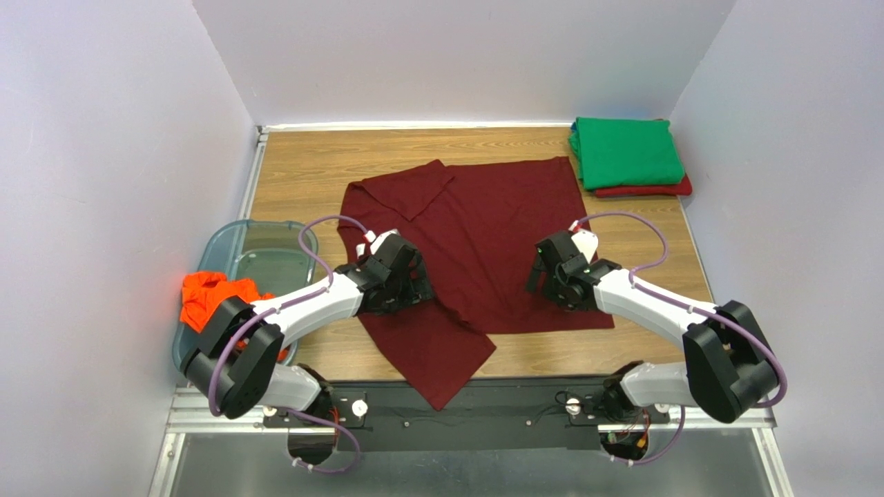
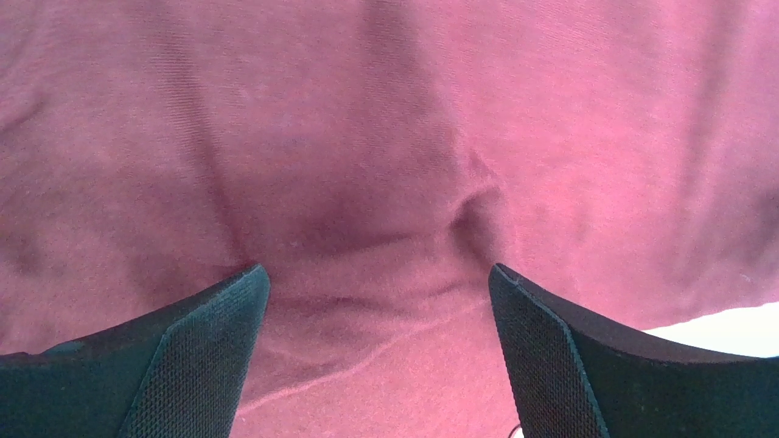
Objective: Fold and stack the t-shirts
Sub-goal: Flatten the tshirt out
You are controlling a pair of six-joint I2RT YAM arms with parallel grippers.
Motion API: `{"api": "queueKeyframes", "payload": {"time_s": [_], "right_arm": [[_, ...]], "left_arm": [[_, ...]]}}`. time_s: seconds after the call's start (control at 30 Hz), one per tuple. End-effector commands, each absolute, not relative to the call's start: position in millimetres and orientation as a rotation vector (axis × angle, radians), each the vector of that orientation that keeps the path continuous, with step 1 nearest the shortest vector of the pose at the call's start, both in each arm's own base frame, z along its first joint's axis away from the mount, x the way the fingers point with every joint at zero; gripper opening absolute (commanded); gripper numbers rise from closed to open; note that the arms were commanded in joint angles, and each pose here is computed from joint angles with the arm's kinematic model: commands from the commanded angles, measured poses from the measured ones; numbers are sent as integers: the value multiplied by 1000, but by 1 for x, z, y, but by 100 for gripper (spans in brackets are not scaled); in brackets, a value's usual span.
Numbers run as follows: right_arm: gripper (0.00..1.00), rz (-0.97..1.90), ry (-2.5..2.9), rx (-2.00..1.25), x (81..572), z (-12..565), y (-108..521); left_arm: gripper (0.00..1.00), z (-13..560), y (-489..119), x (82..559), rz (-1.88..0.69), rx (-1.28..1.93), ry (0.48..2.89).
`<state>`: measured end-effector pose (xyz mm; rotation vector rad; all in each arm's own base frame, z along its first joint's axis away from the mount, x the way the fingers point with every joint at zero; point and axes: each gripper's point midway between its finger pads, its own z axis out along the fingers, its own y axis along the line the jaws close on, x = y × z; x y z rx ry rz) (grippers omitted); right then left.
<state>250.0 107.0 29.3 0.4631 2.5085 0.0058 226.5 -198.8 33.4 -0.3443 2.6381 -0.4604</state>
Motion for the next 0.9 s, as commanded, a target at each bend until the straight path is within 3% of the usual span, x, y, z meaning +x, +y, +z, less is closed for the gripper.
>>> {"api": "queueKeyframes", "payload": {"time_s": [0.0,0.4,0.63,0.87], "right_arm": [[100,9,2520,478,241,28,101],[100,73,2481,381,251,52,101],[100,109,2429,263,269,79,110],[100,128,2417,233,280,82,118]], "left_arm": [[98,-1,-132,188,-74,-466,2817],[98,28,-109,215,-48,-513,2743],[98,102,-141,292,-217,-431,2505],[97,114,-149,374,-242,-425,2387]]}}
